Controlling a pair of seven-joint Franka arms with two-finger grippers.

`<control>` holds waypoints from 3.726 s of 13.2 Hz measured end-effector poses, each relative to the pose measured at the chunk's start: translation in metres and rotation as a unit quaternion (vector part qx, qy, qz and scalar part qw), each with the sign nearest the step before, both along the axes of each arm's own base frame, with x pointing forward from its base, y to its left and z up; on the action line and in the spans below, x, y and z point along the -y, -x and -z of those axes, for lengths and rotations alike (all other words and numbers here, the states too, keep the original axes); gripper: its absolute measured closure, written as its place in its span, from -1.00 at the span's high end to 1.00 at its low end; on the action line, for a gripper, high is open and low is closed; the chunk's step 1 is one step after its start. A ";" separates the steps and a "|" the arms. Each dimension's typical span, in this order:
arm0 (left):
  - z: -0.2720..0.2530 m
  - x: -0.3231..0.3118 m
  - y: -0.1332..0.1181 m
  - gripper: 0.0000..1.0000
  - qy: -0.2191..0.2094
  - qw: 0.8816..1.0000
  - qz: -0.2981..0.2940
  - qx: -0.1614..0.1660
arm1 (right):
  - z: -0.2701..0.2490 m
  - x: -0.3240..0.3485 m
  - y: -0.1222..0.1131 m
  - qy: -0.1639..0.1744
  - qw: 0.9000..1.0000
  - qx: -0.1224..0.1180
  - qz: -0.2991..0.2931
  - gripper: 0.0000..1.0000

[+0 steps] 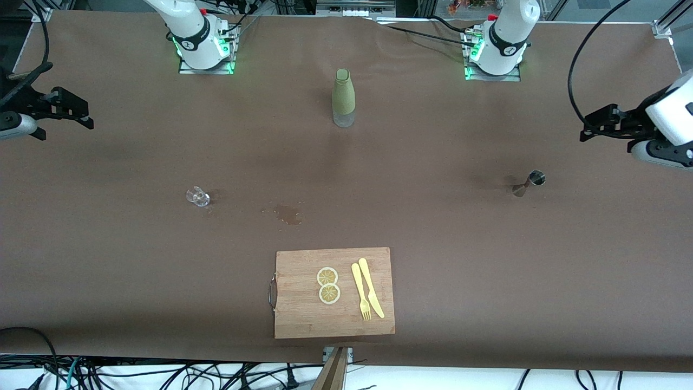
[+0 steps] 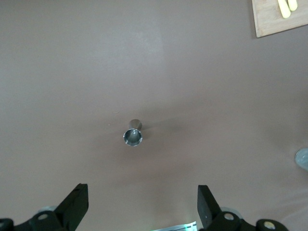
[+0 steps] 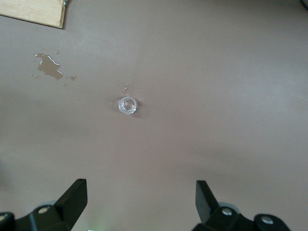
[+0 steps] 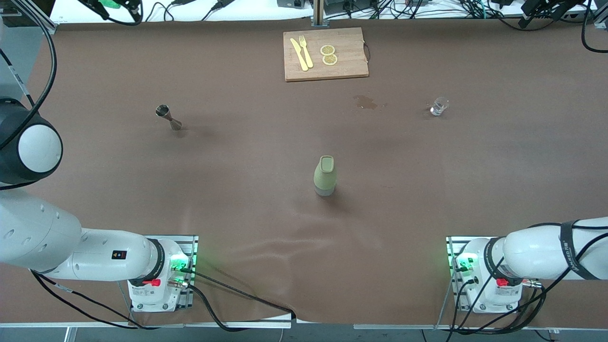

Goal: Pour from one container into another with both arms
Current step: 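Move the left gripper to the jigger while the right gripper reaches the beaker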

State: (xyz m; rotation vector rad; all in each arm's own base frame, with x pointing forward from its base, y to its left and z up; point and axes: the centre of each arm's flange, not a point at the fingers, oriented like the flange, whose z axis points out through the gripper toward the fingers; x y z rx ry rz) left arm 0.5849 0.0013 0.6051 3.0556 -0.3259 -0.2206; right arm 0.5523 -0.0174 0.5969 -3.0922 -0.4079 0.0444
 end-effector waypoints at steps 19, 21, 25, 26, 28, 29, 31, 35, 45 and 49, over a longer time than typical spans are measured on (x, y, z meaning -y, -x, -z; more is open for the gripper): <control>0.245 -0.241 0.041 1.00 0.388 0.819 0.406 0.117 | -0.007 0.007 0.015 -0.045 0.999 -0.027 -0.011 1.00; 0.278 -0.246 0.045 1.00 0.419 0.784 0.431 0.158 | 0.001 -0.002 0.013 -0.050 0.998 -0.036 -0.023 1.00; 0.356 -0.254 0.060 1.00 0.477 0.714 0.449 0.244 | 0.041 -0.015 0.004 -0.087 0.983 -0.031 -0.156 1.00; 0.378 -0.255 0.069 1.00 0.491 0.702 0.450 0.254 | 0.057 -0.002 0.002 -0.106 0.975 -0.032 -0.191 1.00; 0.403 -0.260 0.084 1.00 0.505 0.679 0.455 0.278 | 0.088 0.025 -0.001 -0.151 0.956 -0.033 -0.251 1.00; 0.410 -0.263 0.090 1.00 0.505 0.666 0.456 0.306 | 0.105 0.036 -0.002 -0.172 0.944 -0.031 -0.280 1.00; 0.433 -0.262 0.099 1.00 0.501 0.634 0.457 0.372 | 0.142 0.055 -0.007 -0.212 0.917 -0.025 -0.338 1.00; 0.498 -0.249 0.122 1.00 0.512 0.612 0.429 0.424 | 0.230 0.082 -0.017 -0.293 0.852 0.032 -0.434 1.00; 0.547 -0.218 0.118 1.00 0.520 0.603 0.384 0.468 | 0.432 0.081 -0.008 -0.434 0.695 0.219 -0.530 1.00; 0.546 -0.199 0.106 1.00 0.527 0.591 0.389 0.471 | 0.448 0.082 -0.008 -0.424 0.680 0.246 -0.546 1.00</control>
